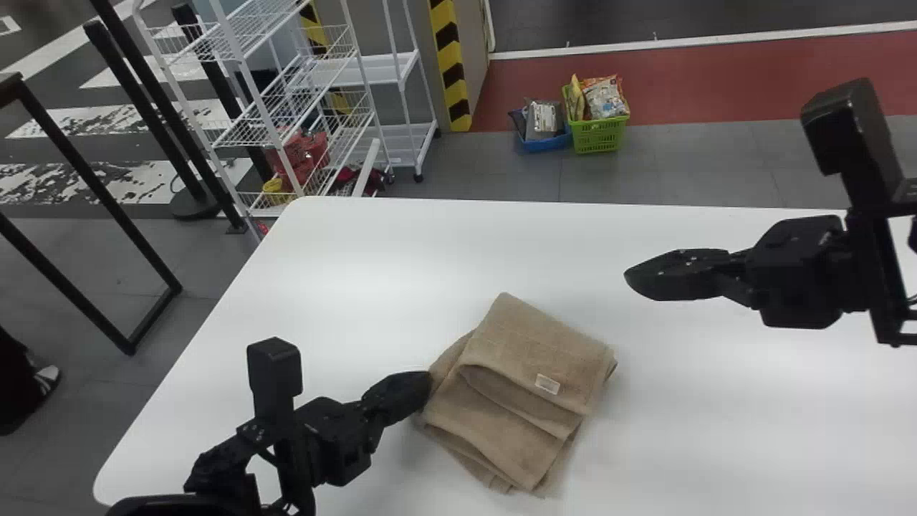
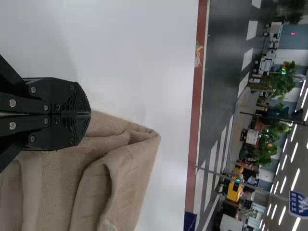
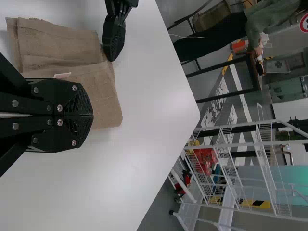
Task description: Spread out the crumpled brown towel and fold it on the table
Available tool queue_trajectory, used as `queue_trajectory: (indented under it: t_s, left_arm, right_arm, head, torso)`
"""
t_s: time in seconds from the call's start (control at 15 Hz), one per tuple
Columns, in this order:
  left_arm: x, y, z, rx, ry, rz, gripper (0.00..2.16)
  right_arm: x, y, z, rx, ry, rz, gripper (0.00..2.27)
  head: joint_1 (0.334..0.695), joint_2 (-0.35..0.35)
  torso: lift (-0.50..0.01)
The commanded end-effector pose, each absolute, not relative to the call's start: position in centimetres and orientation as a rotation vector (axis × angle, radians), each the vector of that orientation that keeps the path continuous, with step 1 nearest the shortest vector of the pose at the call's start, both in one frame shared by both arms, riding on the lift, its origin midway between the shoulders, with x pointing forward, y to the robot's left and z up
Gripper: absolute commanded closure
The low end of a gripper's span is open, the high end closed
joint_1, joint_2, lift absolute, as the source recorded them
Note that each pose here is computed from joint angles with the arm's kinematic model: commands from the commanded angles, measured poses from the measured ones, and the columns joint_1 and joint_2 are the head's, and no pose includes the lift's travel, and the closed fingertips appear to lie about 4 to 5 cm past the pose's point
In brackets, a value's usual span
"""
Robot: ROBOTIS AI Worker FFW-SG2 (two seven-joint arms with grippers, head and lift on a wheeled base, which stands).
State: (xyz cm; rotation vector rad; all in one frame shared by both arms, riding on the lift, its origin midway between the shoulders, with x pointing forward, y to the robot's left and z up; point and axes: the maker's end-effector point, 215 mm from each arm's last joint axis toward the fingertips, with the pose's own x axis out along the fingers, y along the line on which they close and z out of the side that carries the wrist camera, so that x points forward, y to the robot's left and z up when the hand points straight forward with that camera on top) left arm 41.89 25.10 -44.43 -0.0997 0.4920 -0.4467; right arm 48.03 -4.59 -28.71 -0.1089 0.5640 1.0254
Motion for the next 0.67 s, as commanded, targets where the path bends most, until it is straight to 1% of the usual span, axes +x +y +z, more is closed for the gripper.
queue_trajectory:
  t_s: [0.0,0.13,0.33,0.47,0.6]
  left_arm:
    - [40.8,24.7,-44.7,-0.106,0.505,-0.456,1.95]
    - [39.5,24.1,-44.2,-0.132,0.506,-0.470,1.95]
    - [36.8,22.4,-42.0,-0.154,0.502,-0.508,1.95]
    - [35.0,21.0,-41.4,-0.180,0.516,-0.534,1.95]
    - [35.7,20.9,-40.9,-0.169,0.492,-0.519,1.94]
  right_arm:
    - [47.9,-4.5,-28.6,-0.100,0.565,1.032,1.95]
    - [47.8,-4.6,-28.8,-0.093,0.571,1.030,1.95]
    - [47.9,-4.7,-28.7,-0.093,0.565,1.029,1.95]
    - [48.0,-4.6,-28.6,-0.101,0.556,1.036,1.95]
    - [48.0,-4.4,-28.5,-0.104,0.551,1.044,1.95]
  head:
    - [0.695,0.251]
    - [0.695,0.250]
    - [0.695,0.242]
    - [0.695,0.234]
    - [0.695,0.225]
  torso:
    - [-0.127]
    - [-0.127]
    - [-0.127]
    - [-0.127]
    - [-0.127]
